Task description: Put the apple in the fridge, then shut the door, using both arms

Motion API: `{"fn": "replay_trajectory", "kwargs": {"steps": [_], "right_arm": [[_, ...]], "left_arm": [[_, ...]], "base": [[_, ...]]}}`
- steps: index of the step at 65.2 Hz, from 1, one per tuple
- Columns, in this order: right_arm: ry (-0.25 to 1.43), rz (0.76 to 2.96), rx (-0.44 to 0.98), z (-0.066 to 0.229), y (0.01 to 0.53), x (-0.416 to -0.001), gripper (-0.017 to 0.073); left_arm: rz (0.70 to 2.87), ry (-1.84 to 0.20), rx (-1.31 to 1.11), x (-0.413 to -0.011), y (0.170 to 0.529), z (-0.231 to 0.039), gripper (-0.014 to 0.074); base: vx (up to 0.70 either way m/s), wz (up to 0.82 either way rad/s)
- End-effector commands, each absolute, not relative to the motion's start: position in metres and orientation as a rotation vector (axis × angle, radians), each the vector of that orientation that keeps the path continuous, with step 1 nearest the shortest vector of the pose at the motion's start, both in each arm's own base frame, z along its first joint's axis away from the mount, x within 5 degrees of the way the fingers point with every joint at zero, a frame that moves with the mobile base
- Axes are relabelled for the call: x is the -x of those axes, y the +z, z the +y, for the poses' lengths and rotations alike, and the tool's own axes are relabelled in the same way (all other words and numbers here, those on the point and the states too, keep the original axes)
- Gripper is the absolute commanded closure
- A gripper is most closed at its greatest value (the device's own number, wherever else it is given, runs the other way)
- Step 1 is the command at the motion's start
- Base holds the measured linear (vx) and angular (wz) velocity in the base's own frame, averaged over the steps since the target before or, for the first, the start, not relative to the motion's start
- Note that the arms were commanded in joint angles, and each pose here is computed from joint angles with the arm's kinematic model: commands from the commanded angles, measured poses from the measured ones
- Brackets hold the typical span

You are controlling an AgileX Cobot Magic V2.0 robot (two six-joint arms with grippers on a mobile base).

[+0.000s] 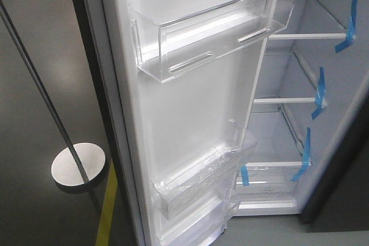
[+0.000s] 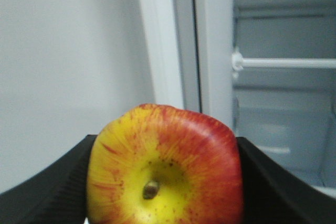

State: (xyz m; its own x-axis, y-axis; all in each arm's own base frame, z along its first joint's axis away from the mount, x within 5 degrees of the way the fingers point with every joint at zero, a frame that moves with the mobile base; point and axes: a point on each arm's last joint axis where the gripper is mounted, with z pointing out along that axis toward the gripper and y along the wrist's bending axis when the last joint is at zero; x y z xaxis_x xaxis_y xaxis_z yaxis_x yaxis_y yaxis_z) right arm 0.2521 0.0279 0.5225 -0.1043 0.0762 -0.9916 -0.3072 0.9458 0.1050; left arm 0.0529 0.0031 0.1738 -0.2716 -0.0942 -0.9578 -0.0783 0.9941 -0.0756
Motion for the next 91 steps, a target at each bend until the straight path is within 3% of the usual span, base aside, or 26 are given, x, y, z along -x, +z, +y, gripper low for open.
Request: {"fn": "replay_trajectory", "kwargs": {"steps": [1, 13, 36, 56, 70, 91], "right_arm": [[0.365, 1.462, 0.259, 0.040, 0.549, -0.246, 0.0401], [0.474, 1.397, 0.490, 0.078, 0.551, -0.271, 0.0401], [0.549, 1.589, 0.507, 0.095, 0.490, -0.348, 0.0391], [0.587, 1.671, 0.536, 0.100, 0.469, -0.362, 0.0352], [0.579, 1.697, 0.534, 0.099, 0.466, -0.362, 0.0260], [0.565, 1.719, 0.522, 0.098, 0.465, -0.363, 0.0030]], "left_arm": [[1.747, -0.026, 0.122, -0.053, 0.186, 0.003, 0.0600], [1.747, -0.026, 0.122, -0.053, 0.186, 0.003, 0.0600], [1.747, -0.026, 0.122, -0.053, 0.186, 0.003, 0.0600], [1.747, -0.026, 0.122, -0.053, 0.186, 0.003, 0.0600], [1.747, -0.026, 0.122, -0.053, 0.186, 0.003, 0.0600], [1.747, -0.026, 0.122, -0.053, 0.186, 0.003, 0.0600]], "base": [[0.00, 0.00], [0.00, 0.00], [0.00, 0.00], [0.00, 0.00], [0.00, 0.00], [0.00, 0.00]]}}
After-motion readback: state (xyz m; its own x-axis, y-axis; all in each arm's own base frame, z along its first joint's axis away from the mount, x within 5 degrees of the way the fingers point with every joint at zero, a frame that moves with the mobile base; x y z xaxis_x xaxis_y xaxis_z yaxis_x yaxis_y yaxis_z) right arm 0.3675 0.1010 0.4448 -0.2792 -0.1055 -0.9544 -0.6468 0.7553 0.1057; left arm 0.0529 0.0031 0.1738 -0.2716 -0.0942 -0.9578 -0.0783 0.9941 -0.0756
